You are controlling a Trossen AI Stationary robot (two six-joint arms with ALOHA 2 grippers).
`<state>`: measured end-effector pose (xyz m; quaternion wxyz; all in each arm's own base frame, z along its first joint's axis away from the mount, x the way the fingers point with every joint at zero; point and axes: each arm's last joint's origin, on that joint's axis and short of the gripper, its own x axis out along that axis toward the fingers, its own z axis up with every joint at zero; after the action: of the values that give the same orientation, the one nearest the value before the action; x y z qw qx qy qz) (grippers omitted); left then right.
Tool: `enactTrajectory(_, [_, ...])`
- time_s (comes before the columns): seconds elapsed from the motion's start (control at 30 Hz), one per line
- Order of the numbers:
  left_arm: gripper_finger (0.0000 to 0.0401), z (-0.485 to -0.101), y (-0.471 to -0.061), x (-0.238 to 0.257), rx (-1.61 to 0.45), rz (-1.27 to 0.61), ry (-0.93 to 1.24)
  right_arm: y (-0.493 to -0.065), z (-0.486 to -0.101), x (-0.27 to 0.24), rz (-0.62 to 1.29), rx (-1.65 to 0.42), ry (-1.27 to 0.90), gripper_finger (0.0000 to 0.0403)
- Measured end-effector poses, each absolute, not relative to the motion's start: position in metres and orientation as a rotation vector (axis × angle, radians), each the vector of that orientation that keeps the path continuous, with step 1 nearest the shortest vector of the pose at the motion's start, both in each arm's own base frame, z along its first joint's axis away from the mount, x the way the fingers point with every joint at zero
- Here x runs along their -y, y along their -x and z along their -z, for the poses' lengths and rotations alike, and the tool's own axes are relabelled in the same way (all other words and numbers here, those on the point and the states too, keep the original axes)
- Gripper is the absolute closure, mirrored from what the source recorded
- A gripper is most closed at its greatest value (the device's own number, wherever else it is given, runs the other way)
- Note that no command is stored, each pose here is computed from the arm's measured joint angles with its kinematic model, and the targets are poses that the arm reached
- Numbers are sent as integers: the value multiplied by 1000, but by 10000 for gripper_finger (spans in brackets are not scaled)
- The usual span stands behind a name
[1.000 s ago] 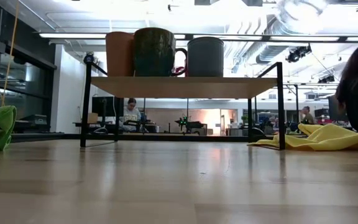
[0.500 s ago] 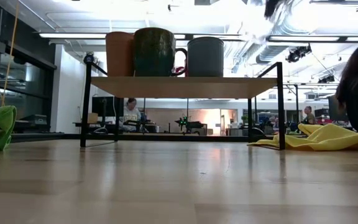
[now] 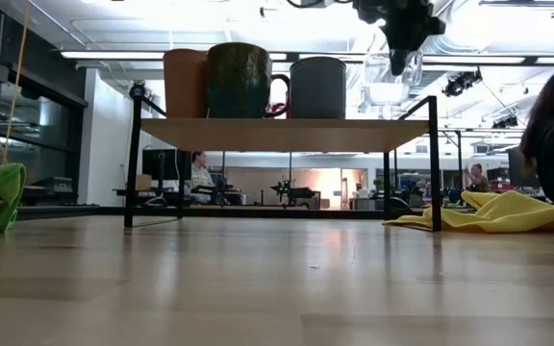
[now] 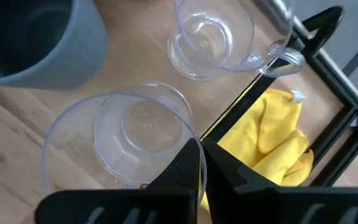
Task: Stack small to large cups/mugs on shelf
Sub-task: Put the transparent mug on the shelf
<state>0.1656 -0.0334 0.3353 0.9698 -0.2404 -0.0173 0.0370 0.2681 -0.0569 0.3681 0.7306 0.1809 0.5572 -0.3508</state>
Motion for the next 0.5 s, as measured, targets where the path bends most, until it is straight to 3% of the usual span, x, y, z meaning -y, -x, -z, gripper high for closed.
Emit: enactTrajectory(0.5, [267, -335, -166, 33, 35, -74, 486, -277, -359, 72, 769, -1232, -526, 403])
